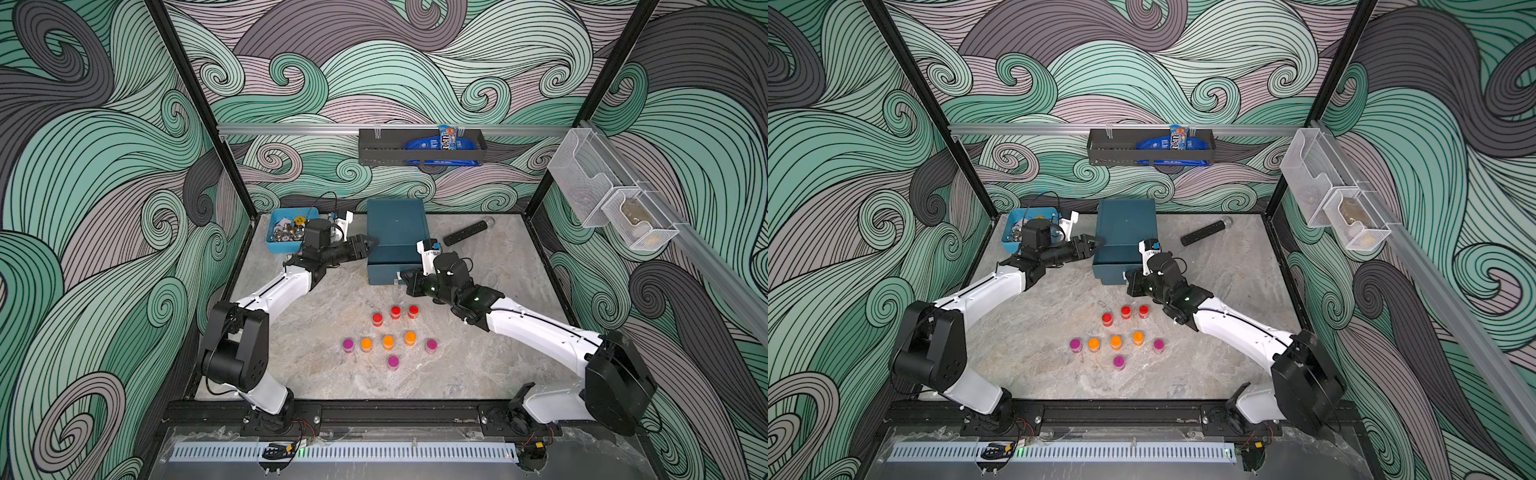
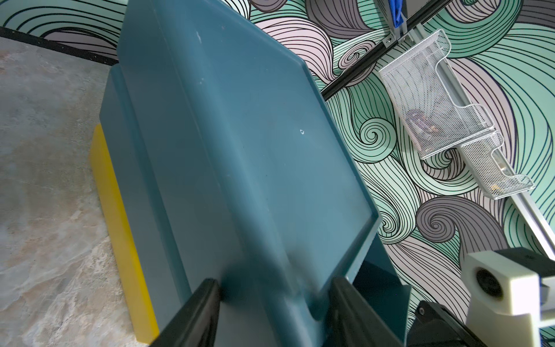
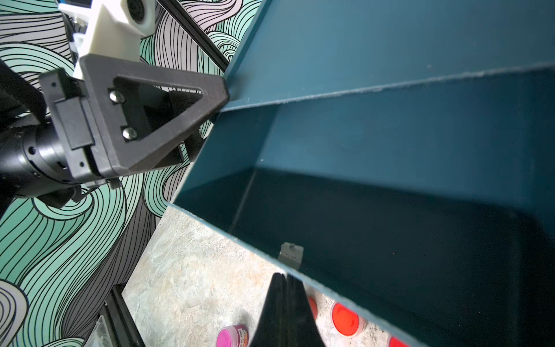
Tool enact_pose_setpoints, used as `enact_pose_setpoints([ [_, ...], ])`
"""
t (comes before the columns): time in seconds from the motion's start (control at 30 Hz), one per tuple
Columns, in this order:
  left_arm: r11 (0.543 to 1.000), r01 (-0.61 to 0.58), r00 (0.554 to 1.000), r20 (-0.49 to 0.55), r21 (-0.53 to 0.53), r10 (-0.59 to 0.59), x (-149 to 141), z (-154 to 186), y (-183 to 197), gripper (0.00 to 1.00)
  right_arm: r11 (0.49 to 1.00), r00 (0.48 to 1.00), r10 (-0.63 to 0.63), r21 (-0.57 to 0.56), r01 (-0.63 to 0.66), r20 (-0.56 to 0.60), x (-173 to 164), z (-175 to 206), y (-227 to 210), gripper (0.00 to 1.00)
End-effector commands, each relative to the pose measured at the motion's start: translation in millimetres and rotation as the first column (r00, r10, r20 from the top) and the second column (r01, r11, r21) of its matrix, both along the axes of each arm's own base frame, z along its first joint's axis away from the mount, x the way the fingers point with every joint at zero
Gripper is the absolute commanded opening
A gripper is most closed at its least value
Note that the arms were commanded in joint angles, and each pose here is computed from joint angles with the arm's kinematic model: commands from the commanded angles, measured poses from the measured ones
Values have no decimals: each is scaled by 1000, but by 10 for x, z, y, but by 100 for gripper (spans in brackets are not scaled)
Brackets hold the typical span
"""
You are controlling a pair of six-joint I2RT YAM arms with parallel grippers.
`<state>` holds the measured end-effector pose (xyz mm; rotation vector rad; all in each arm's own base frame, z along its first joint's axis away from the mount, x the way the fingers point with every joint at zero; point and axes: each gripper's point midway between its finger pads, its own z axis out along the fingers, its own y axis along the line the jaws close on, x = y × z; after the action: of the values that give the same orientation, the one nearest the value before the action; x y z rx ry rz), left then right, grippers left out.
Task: Put the paint cans in the drawer according to color
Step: Open the drawer in the storage box.
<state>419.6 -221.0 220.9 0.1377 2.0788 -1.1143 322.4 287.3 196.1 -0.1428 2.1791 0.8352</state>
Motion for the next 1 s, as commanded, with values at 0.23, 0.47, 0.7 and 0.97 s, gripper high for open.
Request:
enact_pose_setpoints([
  [0.23, 999, 0, 1000, -12, 47, 1, -16, -64, -30, 62, 1000, 1000, 21, 5, -21, -9, -177, -44, 8, 7],
  [0.47, 999, -4, 1000, 0, 54, 4, -18, -55, -18, 64, 999, 999, 37, 9, -37, -12, -251, -51, 14, 34],
  [0.7, 997, -15, 1000, 9, 72, 14, -9, -28, 6, 72, 999, 999, 33, 17, -33, -2, -328, 8, -59, 59],
  [0.97, 995, -18, 998, 57, 103, 12, -9, 93, 39, 82, 998, 1000, 0, -57, -1, -13, -447, -133, -289, 65],
])
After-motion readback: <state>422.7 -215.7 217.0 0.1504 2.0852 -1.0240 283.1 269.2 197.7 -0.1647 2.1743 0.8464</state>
